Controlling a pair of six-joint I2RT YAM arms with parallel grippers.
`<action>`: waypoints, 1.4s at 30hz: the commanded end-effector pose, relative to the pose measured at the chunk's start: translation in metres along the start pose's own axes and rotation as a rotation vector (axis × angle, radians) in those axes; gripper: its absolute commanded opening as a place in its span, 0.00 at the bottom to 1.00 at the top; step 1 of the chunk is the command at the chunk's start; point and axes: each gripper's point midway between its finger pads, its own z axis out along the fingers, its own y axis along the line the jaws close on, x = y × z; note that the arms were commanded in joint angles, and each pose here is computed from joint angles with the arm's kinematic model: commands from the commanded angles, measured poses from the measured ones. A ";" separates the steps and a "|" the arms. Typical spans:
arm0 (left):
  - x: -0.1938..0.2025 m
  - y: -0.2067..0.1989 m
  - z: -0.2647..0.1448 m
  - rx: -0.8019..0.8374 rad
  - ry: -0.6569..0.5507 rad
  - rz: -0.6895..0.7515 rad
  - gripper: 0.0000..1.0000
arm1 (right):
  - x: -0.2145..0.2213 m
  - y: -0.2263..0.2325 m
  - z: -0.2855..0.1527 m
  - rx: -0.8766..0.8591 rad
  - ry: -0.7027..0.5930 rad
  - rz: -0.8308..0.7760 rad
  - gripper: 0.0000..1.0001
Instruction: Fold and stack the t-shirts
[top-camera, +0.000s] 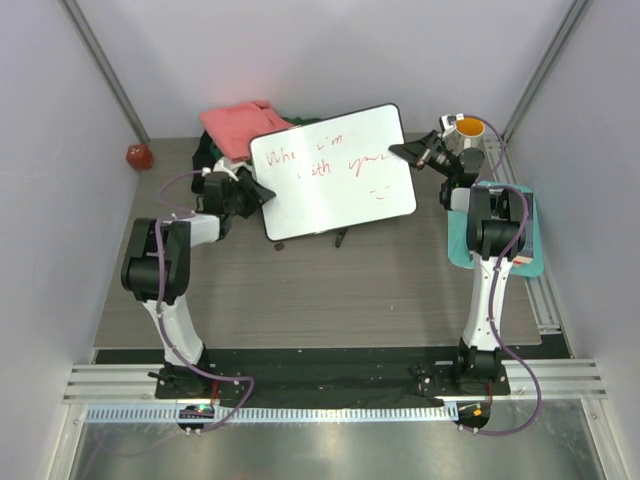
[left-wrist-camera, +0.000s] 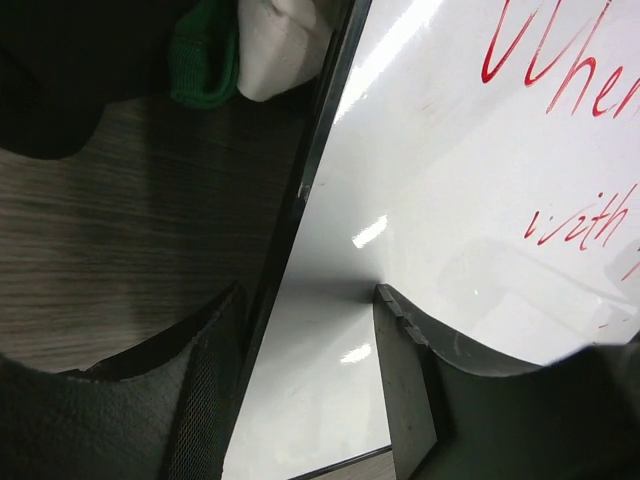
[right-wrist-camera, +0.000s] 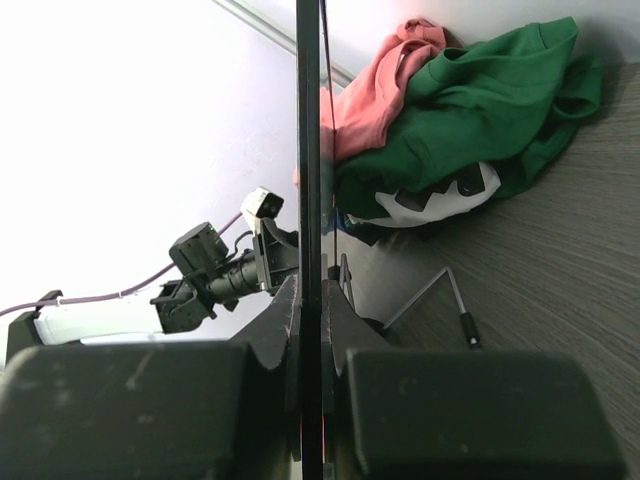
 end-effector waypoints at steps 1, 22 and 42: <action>0.016 -0.011 0.018 0.105 0.059 -0.026 0.54 | 0.010 0.071 0.017 -0.245 0.024 -0.230 0.01; 0.006 -0.040 0.007 0.371 0.116 -0.053 0.00 | 0.013 0.074 0.016 -0.247 0.047 -0.204 0.01; -0.036 -0.109 -0.049 0.334 0.067 0.217 0.00 | 0.020 0.110 0.009 -0.258 0.086 -0.259 0.01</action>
